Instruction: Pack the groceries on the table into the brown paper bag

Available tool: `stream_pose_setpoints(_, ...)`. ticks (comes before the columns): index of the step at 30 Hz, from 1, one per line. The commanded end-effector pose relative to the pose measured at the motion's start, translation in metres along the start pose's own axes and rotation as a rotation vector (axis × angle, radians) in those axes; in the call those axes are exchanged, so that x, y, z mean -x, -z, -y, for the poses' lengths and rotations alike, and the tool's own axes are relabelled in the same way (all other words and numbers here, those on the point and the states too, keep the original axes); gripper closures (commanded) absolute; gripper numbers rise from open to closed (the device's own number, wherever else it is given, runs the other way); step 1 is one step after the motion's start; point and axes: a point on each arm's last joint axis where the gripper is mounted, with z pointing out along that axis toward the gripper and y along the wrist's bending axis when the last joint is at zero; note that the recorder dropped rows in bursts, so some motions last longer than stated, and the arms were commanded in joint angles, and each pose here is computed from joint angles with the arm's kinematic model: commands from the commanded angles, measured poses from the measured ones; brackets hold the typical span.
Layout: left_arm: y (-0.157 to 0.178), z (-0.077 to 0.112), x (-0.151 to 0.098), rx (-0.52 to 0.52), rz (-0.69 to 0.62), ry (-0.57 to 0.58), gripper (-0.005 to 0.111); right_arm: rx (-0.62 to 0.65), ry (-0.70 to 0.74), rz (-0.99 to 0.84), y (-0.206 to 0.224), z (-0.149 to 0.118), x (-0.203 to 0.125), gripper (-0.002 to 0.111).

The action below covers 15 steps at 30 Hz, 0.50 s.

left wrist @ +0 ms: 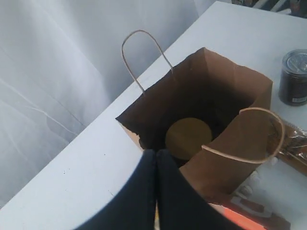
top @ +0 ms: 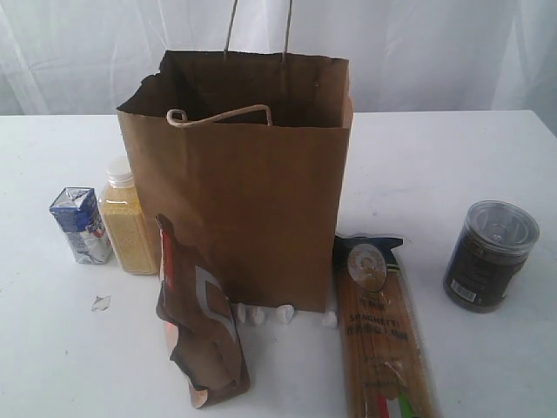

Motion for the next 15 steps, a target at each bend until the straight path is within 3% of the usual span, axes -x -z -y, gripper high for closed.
stream_pose_setpoints(1, 0.023, 0.011, -0.020, 0.000, 0.013, 0.041, 0.106, 0.000, 0.014, 0.014, 0.000, 0.000, 0.000, 0.103)
stream_pose_setpoints(4, 0.031, 0.021, -0.046, 0.009, 0.031, 0.044, 0.106, 0.000, 0.014, 0.014, 0.000, 0.000, 0.000, 0.103)
stream_pose_setpoints(15, 0.025, 0.064, -0.156, 0.072, 0.264, 0.330, 0.106, 0.000, 0.014, 0.014, 0.000, 0.000, 0.000, 0.103)
